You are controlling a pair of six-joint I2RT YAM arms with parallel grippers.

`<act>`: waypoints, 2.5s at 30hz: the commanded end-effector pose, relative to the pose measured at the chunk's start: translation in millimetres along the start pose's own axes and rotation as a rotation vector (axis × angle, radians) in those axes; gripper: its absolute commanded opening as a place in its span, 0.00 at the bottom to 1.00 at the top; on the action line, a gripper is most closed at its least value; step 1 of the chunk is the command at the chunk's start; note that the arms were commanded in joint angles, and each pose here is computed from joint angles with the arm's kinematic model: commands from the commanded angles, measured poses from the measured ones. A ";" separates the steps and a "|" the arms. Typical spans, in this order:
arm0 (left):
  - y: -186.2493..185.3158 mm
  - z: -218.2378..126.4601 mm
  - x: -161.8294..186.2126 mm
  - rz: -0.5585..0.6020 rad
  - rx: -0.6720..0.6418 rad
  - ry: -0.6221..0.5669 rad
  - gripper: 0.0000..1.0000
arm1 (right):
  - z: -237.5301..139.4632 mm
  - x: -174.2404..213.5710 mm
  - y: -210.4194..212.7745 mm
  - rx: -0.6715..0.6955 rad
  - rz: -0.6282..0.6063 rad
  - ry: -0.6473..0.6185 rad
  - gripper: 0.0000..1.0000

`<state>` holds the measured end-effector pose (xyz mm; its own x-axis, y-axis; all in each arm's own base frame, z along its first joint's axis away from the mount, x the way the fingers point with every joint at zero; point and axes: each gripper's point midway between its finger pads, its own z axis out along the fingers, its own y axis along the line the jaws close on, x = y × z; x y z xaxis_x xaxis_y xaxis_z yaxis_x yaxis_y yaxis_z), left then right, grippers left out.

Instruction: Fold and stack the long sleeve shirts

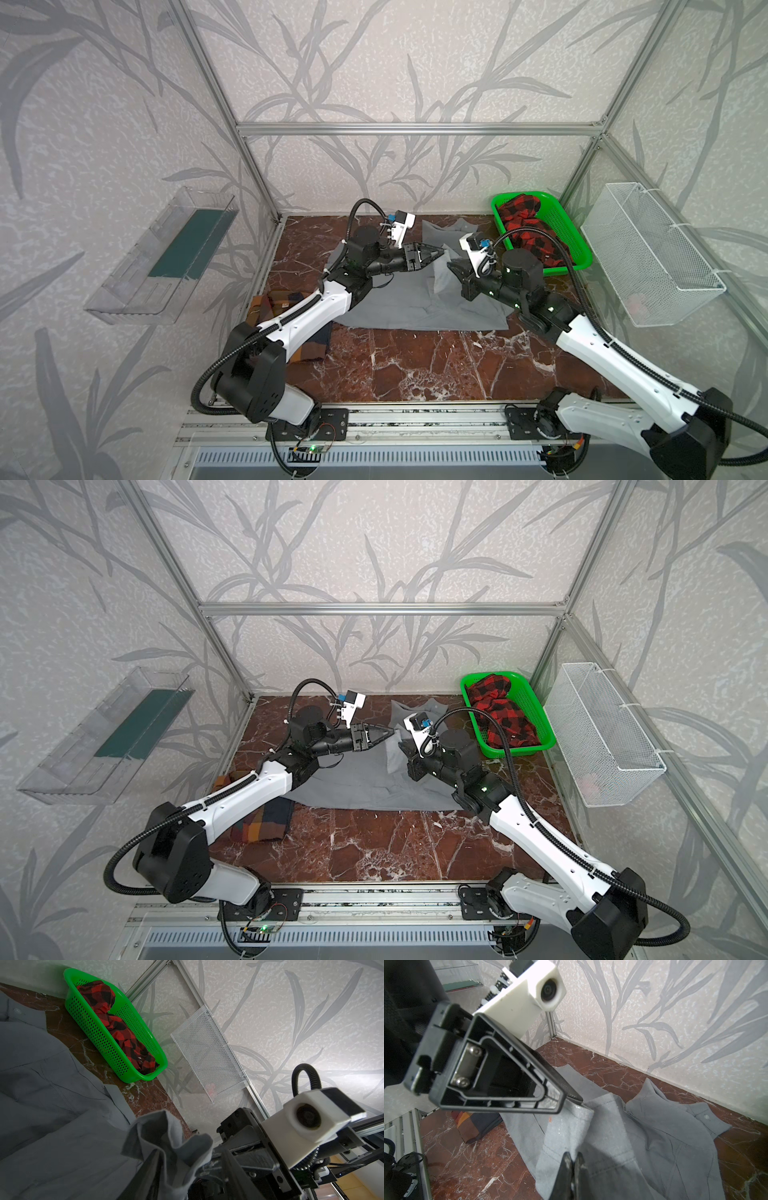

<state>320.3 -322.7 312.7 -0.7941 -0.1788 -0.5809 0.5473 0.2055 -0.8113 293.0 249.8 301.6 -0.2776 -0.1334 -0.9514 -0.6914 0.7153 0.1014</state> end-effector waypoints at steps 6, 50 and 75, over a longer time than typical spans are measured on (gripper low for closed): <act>-19.5 -8.2 2.4 0.048 0.045 0.028 0.39 | 1.6 -4.3 1.7 -0.005 0.010 -0.021 0.00; 22.6 -100.9 34.7 1.102 -0.230 0.139 0.00 | 30.0 55.8 -74.2 0.130 0.478 0.040 0.39; 77.4 -150.9 -29.3 1.260 -0.604 -0.080 0.00 | 52.5 145.9 -108.1 0.322 0.494 0.234 0.35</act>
<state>342.7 -160.7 268.6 0.1222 0.3872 -0.9139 0.6826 0.6356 0.3606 360.2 194.9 146.2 -0.6743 0.1662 -0.7195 -0.2364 0.8745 0.4235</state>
